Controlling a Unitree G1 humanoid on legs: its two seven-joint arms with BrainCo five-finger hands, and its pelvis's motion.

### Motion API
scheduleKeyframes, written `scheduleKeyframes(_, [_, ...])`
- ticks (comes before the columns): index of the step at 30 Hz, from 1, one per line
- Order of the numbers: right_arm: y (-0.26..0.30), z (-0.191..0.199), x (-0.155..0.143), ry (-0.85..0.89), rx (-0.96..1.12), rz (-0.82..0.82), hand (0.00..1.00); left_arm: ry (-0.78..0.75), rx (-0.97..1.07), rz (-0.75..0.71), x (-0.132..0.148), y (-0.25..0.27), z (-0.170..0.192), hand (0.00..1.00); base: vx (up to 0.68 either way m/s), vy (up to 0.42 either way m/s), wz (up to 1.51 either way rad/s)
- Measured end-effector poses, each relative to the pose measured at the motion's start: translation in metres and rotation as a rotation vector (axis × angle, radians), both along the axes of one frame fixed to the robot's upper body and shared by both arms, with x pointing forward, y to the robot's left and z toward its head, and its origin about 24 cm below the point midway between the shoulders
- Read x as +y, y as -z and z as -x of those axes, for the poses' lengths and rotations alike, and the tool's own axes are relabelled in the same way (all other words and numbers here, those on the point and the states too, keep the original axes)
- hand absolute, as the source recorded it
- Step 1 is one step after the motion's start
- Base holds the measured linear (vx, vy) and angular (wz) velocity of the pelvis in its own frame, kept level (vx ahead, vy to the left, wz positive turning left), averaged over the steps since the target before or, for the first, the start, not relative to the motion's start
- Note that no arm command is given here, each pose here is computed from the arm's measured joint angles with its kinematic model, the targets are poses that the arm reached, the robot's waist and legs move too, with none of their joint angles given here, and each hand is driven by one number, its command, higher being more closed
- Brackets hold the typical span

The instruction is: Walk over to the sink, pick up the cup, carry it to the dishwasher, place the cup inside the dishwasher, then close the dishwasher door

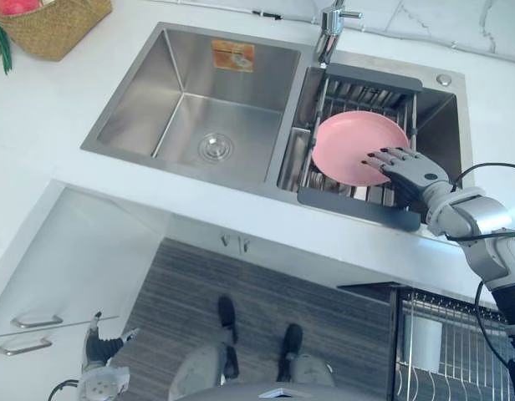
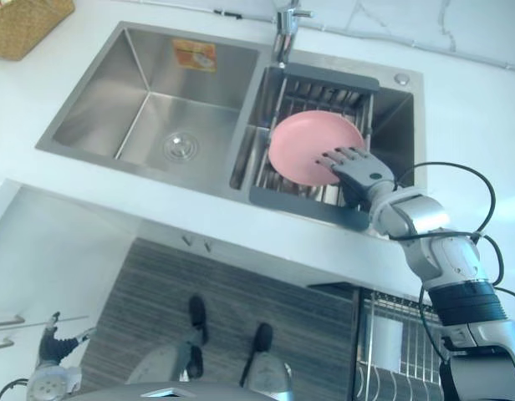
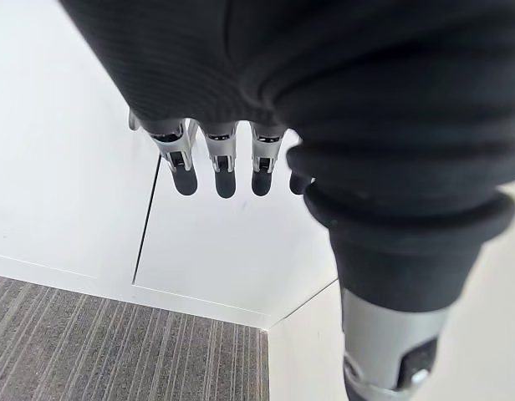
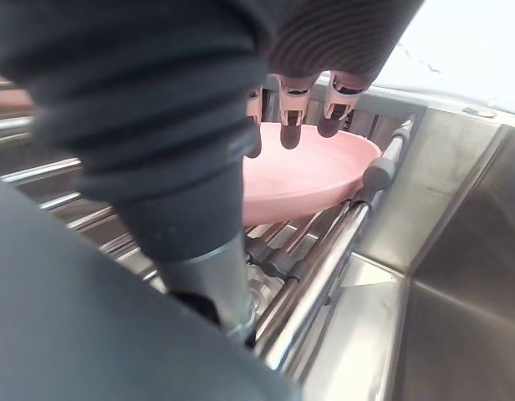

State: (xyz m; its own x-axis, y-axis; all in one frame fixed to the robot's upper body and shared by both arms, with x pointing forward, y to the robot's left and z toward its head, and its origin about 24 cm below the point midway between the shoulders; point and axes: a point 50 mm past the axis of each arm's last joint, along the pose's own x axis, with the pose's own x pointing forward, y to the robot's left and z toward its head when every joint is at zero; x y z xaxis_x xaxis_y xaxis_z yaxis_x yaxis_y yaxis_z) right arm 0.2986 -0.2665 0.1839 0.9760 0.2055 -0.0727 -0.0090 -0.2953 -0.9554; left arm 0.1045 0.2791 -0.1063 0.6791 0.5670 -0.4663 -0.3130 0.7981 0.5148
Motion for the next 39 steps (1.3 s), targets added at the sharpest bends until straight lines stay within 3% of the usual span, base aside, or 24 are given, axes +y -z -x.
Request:
scheduleKeyframes(10, [-0.003, 0.0, 0.004, -0.046, -0.08, 0.081, 0.0, -0.016, -0.01, 0.007, 0.001, 0.0, -0.001, 0.0, 0.01, -0.001, 0.01])
scheduleKeyframes(11, [-0.003, 0.0, 0.004, -0.048, -0.096, 0.097, 1.0, -0.016, -0.01, 0.007, 0.0, 0.0, -0.001, 0.0, 0.0, 0.0, 0.0])
scheduleKeyframes(29, [-0.004, 0.001, 0.007, -0.13, -0.295, 0.152, 1.0, -0.002, -0.016, -0.005, -0.004, 0.0, -0.002, 0.0, 0.0, 0.0, 0.0])
scheduleKeyframes(39, [-0.021, 0.004, 0.002, -0.141, -0.427, 0.042, 1.0, -0.014, -0.033, -0.019, -0.003, -0.002, -0.002, 0.0, 0.0, 0.0, 0.03])
